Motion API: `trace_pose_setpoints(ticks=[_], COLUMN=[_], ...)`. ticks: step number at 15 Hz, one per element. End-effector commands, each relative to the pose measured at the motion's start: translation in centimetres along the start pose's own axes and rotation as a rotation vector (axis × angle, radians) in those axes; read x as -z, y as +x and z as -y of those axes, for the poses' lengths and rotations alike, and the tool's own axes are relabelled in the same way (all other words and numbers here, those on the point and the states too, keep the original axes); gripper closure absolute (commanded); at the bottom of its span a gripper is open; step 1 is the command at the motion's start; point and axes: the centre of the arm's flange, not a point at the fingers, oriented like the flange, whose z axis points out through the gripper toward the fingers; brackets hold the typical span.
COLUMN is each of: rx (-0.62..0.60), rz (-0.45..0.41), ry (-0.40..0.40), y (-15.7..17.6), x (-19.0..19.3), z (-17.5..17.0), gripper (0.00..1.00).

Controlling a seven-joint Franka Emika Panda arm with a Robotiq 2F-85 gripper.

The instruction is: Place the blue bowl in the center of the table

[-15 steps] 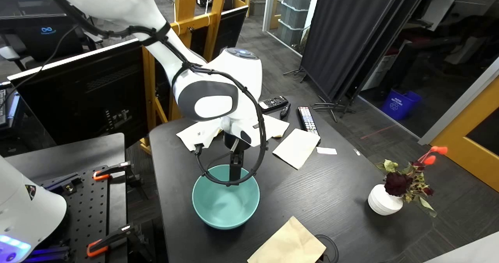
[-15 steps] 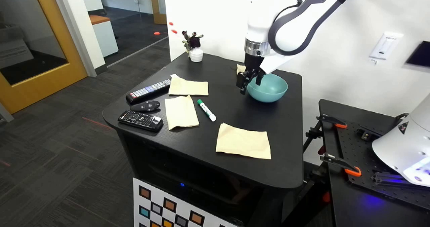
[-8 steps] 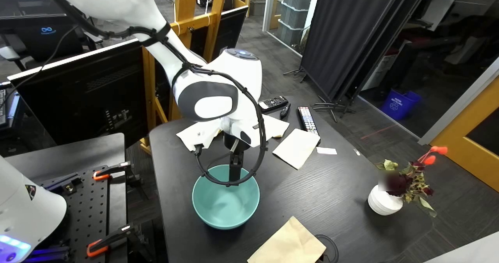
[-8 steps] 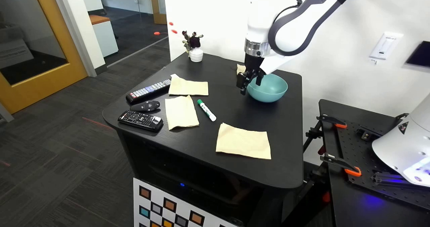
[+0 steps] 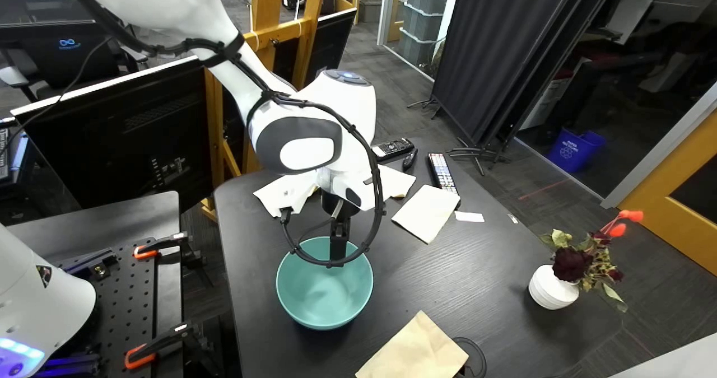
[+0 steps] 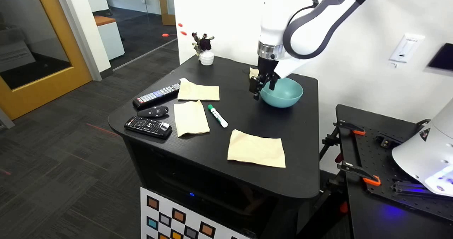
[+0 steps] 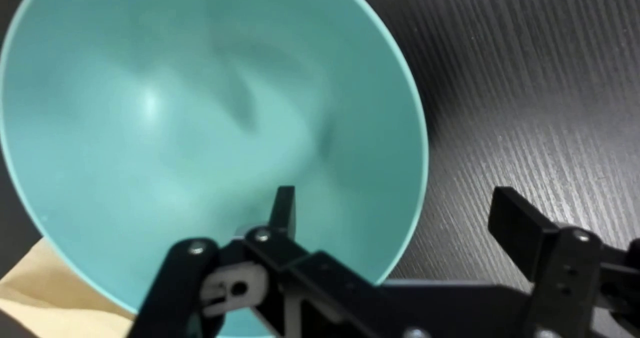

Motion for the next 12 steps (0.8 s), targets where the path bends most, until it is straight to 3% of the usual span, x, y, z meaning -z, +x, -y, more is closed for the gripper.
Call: trace_pose_setpoints(ticks=[1, 9, 12], rx=[0.0, 0.003, 0.012], rz=[-0.019, -0.027, -0.033], ry=[-0.016, -0.018, -0.027], y=[-0.22, -0.24, -0.19], x=[0.17, 0.36, 0.48], z=[-0.06, 0.04, 0.21], gripper=[0.32, 0.95, 1.0])
